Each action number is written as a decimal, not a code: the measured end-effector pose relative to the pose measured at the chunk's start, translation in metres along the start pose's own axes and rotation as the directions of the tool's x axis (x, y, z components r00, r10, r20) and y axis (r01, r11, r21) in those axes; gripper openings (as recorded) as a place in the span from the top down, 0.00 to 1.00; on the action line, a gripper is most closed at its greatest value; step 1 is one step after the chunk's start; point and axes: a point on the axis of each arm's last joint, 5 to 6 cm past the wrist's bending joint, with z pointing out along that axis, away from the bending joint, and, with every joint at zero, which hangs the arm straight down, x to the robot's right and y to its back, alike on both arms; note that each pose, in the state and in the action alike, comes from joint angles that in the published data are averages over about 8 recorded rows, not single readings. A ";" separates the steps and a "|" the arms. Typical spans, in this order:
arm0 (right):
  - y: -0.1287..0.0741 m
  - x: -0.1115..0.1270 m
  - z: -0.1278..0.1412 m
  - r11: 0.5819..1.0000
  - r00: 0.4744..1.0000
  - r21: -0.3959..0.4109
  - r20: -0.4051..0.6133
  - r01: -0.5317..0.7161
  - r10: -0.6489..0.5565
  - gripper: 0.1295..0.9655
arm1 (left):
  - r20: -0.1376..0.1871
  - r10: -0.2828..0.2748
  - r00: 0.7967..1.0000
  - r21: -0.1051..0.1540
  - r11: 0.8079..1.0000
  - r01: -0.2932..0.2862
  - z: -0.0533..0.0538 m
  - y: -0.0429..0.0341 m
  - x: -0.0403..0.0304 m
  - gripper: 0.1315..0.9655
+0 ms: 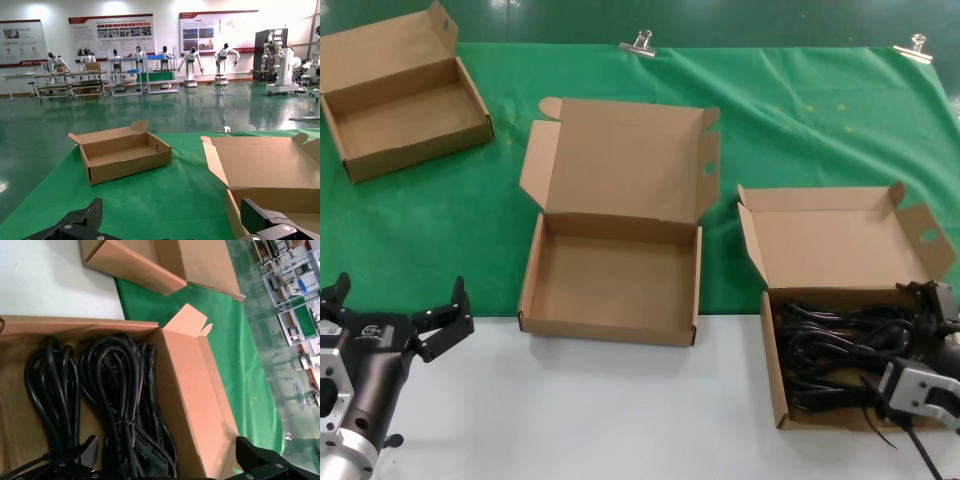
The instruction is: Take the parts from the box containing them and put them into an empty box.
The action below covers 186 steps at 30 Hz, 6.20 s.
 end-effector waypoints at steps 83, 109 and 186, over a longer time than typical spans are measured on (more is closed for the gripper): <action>-0.045 0.014 -0.030 0.984 0.995 0.149 -0.014 -0.092 0.095 0.90 | 0.000 0.000 1.000 0.000 1.000 0.000 0.000 0.0000 0.0000 0.00; -0.192 0.012 0.088 0.936 0.998 0.350 -0.050 -0.023 0.043 0.90 | 0.000 0.000 1.000 0.000 1.000 0.000 0.000 0.0000 0.0000 0.00; -0.152 -0.007 0.040 0.688 0.805 0.469 0.089 -0.553 0.586 0.01 | 0.000 0.000 1.000 0.000 1.000 0.000 0.000 0.0000 0.0000 0.00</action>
